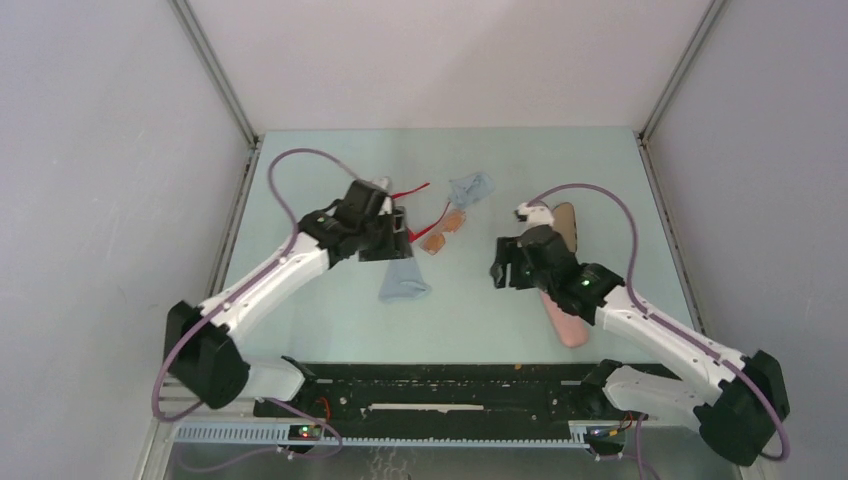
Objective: Organize the sunglasses
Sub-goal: Adjust the glasses cleaning cloth at the center of the board.
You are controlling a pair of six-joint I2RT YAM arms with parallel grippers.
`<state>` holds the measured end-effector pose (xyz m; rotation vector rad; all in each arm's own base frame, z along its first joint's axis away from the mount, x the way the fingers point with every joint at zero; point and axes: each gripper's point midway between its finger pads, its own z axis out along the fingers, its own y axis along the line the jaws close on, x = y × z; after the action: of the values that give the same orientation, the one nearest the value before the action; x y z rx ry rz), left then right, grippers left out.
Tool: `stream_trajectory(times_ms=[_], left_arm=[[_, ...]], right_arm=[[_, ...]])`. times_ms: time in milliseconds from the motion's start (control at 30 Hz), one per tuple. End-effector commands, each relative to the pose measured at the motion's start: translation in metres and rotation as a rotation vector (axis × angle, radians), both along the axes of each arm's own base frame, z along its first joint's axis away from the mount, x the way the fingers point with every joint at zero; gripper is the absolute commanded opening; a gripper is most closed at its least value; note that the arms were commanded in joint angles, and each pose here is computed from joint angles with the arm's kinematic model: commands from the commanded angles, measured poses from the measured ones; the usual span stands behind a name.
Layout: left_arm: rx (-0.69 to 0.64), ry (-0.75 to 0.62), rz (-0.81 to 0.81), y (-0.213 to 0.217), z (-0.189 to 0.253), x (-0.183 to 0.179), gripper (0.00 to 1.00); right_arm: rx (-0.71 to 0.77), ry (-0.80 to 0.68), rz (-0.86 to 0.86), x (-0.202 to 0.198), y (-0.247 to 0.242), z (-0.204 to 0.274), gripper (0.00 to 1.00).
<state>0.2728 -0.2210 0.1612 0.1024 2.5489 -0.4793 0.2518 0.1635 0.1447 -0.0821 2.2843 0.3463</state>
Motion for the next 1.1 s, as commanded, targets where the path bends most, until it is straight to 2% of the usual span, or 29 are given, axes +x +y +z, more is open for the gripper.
stream_trajectory(times_ms=[0,33,100,233,367,633,1067], left_arm=[[-0.042,0.068,0.268,0.056,-0.027,-0.011,0.58],[-0.054,0.091,0.316,0.064,-0.035,-0.015,0.54],[-0.076,0.114,0.364,0.072,-0.049,-0.021,0.52],[-0.115,0.194,0.394,0.068,-0.071,-0.035,0.57],[-0.143,0.22,0.419,0.063,-0.087,-0.034,0.6],[-0.112,0.298,0.428,0.058,-0.122,-0.028,0.55],[-0.058,0.349,0.465,0.063,-0.161,-0.03,0.43]], right_arm=[[0.032,-0.043,0.223,-0.014,0.073,0.005,0.7],[0.021,-0.041,0.265,-0.016,0.089,0.005,0.69],[0.002,-0.02,0.337,-0.02,0.115,-0.004,0.68],[0.018,0.027,0.413,-0.014,0.158,-0.021,0.66],[0.046,0.103,0.442,-0.006,0.185,-0.042,0.66],[0.13,0.267,0.386,0.006,0.194,-0.074,0.6],[0.158,0.329,0.353,0.016,0.204,-0.101,0.51]])
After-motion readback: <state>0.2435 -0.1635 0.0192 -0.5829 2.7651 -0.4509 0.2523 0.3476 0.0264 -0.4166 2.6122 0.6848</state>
